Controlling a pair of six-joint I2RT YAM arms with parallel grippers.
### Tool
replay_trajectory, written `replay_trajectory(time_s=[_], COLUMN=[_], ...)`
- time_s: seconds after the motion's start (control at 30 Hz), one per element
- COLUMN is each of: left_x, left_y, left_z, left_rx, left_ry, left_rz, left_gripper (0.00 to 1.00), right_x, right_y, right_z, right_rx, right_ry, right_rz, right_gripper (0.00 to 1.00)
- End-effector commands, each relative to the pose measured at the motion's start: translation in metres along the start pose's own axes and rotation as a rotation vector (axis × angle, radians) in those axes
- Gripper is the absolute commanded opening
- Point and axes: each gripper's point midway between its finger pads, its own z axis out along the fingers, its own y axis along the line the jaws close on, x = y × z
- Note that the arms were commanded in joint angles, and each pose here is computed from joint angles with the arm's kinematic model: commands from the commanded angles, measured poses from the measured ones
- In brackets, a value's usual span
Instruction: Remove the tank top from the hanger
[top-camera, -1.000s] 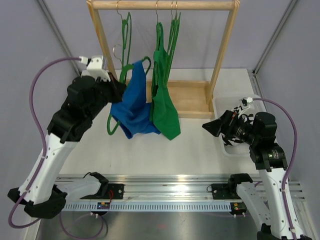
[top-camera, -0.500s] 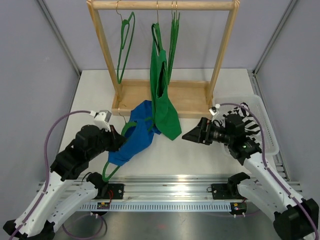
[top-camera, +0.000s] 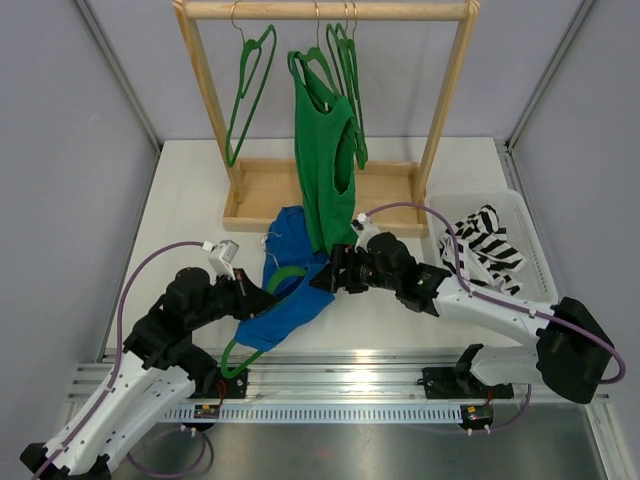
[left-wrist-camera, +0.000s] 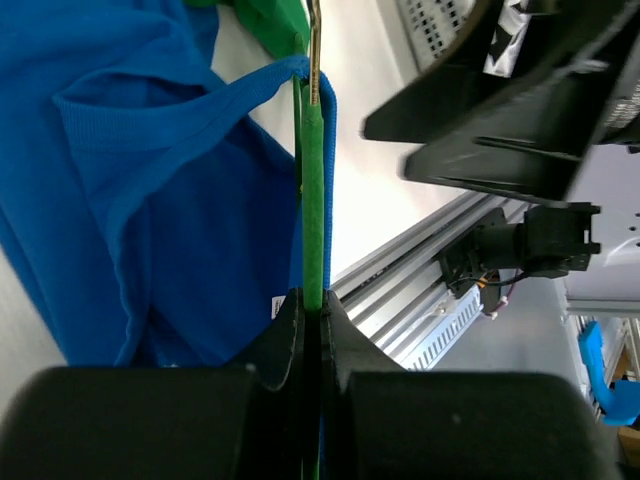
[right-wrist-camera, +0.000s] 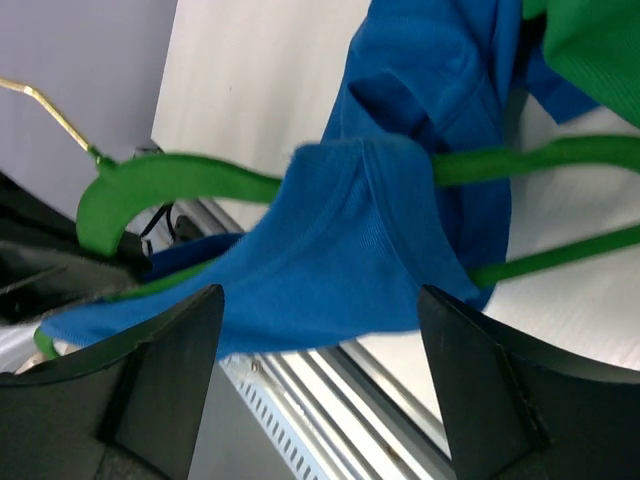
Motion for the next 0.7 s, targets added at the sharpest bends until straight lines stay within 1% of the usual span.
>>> replay_trajectory(time_s=[0.0, 0.07, 0.1, 0.13, 0.17, 0.23, 0.27, 0.33, 0.37, 0.53, 0.57, 0.6, 0.63, 0.67], left_x=[-0.013, -0.015, -0.016, -0.016, -0.016, -0.017, -0.017, -0.018, -0.019, -0.019, -0.02, -0.022, -0.024, -0.024], left_y=[-0.034, -0.035, -0.035, -0.034, -0.034, -0.034, -0.033, -0.025, -0.024, -0.016, -0.014, -0.011, -0.012, -0.014], left_z=[-0.001, -0.002, -0.003, -0.003, -0.004, -0.006, -0.006, -0.007, -0.008, -0.01, -0.01, -0.012, -0.013, -0.014], left_rx=[0.159, 0.165, 0.157, 0.153, 0.149, 0.144, 0.139, 0.095, 0.085, 0.039, 0.025, 0.001, -0.001, 0.004], left_ry=[-0.037, -0.042, -0.045, -0.047, -0.047, -0.048, -0.052, -0.058, -0.059, -0.066, -0.066, -0.075, -0.078, -0.077], left_rz=[0.017, 0.021, 0.023, 0.031, 0.034, 0.042, 0.045, 0.055, 0.06, 0.075, 0.073, 0.069, 0.072, 0.076], left_gripper=[0.0, 0.0, 0.0, 0.0, 0.0, 0.0, 0.0, 0.0, 0.0, 0.0, 0.0, 0.0, 0.0, 0.0], right_x=[-0.038, -0.039, -0.038, -0.043, -0.041, -0.043, -0.042, -0.041, -0.043, -0.042, -0.046, -0.04, -0.04, -0.05], right_y=[0.023, 0.019, 0.018, 0.015, 0.013, 0.009, 0.008, 0.004, 0.001, -0.01, -0.013, -0.026, -0.034, -0.043], right_z=[0.018, 0.027, 0.029, 0.03, 0.032, 0.032, 0.033, 0.031, 0.03, 0.023, 0.021, 0.016, 0.013, 0.005], right_rx=[0.009, 0.049, 0.058, 0.086, 0.097, 0.115, 0.121, 0.14, 0.152, 0.202, 0.225, 0.285, 0.322, 0.378], right_ry=[-0.147, -0.148, -0.142, -0.166, -0.163, -0.169, -0.166, -0.163, -0.172, -0.179, -0.199, -0.177, -0.186, -0.237], right_rz=[-0.055, -0.069, -0.073, -0.076, -0.078, -0.086, -0.089, -0.097, -0.1, -0.116, -0.118, -0.12, -0.122, -0.124], right_gripper=[0.84, 0.69, 0.6, 0.5, 0.43, 0.33, 0.17, 0.03, 0.0, 0.0, 0.0, 0.0, 0.0, 0.0])
